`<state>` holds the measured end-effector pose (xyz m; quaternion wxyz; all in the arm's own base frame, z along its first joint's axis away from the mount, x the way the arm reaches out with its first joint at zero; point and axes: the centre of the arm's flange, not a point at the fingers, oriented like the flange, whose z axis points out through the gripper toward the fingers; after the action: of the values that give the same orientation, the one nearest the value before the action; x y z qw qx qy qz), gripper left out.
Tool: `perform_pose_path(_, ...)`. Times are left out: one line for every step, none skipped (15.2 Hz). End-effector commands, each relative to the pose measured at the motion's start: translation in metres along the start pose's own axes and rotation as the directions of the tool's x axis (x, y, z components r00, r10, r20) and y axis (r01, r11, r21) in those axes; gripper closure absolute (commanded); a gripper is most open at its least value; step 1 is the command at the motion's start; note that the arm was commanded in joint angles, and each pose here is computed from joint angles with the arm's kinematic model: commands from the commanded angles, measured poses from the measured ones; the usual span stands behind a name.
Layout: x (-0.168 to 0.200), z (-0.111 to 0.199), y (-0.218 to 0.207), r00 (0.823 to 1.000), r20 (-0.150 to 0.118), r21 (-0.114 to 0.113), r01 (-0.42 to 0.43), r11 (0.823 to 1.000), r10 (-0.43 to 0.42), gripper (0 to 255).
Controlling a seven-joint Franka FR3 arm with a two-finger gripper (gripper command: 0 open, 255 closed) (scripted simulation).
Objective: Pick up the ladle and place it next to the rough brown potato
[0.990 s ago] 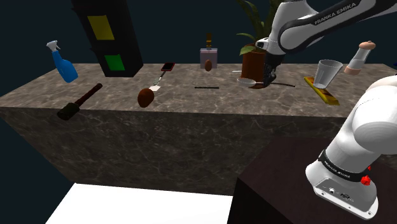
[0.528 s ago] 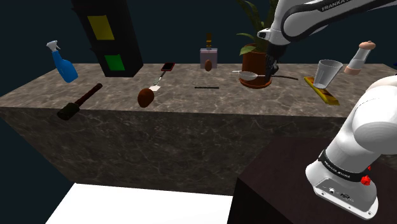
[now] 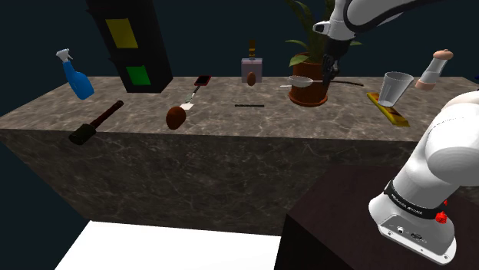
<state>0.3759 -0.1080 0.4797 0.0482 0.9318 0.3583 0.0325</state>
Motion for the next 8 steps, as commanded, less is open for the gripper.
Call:
perform_pose_path(0.000, -0.007, 0.001, 1.000, 0.000, 0.000, 0.000, 1.000, 0.000, 255)
perform_pose_path(0.013, -0.007, 0.000, 1.000, 0.000, 0.000, 0.000, 1.000, 0.000, 255)
perform_pose_path(0.027, -0.006, -0.002, 1.000, 0.000, 0.000, 0.000, 1.000, 0.000, 255)
perform_pose_path(0.040, -0.006, -0.003, 1.000, 0.000, 0.000, 0.000, 1.000, 0.000, 255)
perform_pose_path(0.053, -0.006, -0.004, 1.000, 0.000, 0.000, 0.000, 1.000, 0.000, 255)
perform_pose_path(0.066, -0.006, -0.006, 1.000, 0.000, 0.000, 0.000, 1.000, 0.000, 255)
perform_pose_path(0.079, -0.006, -0.007, 1.000, 0.000, 0.000, 0.000, 1.000, 0.000, 255)
perform_pose_path(0.092, -0.006, -0.008, 1.000, 0.000, 0.000, 0.000, 1.000, 0.000, 255)
